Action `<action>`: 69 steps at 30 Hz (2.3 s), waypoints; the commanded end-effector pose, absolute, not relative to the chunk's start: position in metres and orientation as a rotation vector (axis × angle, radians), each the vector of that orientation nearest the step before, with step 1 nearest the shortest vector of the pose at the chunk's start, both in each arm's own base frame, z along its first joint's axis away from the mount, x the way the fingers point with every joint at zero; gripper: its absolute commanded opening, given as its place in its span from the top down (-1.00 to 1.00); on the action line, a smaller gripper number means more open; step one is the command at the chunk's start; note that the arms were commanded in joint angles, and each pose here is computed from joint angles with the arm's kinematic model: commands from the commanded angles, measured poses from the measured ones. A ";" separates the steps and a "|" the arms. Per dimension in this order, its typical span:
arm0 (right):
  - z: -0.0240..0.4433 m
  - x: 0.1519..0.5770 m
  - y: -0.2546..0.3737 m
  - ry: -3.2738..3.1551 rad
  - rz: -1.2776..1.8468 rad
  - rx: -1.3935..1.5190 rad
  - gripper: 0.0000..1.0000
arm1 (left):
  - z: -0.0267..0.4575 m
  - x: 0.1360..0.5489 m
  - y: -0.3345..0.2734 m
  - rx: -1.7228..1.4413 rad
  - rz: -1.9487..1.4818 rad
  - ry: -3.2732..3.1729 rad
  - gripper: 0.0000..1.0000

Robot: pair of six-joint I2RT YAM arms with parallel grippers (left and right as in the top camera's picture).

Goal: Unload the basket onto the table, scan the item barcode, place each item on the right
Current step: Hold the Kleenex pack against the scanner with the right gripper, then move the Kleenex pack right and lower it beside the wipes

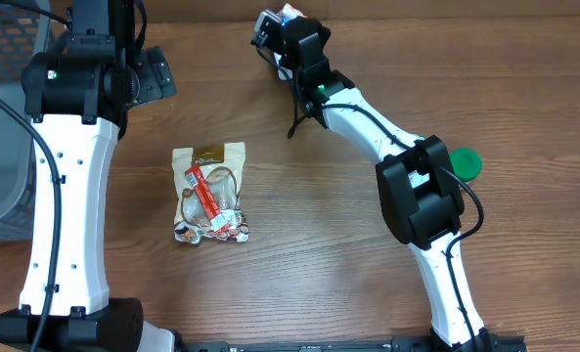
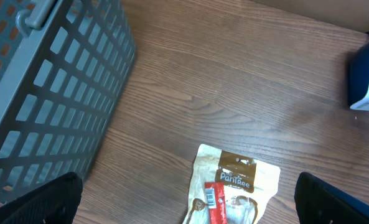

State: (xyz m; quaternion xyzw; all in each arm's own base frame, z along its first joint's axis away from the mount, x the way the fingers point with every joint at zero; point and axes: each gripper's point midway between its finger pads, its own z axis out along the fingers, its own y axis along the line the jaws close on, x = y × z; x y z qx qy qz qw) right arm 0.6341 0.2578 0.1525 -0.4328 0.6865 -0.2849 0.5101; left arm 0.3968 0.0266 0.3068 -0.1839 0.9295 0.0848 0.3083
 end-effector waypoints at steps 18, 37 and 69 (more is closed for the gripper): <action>0.152 0.636 0.265 1.650 -0.715 -0.922 0.93 | 0.313 0.396 0.026 -0.468 0.232 2.443 -0.99; 0.316 0.489 0.184 2.141 -0.102 -0.212 0.93 | 0.313 0.396 0.026 -0.468 0.232 2.443 -0.99; 0.069 0.356 0.041 3.001 -0.091 0.056 -0.24 | 0.313 0.396 0.026 -0.468 0.232 2.443 -1.00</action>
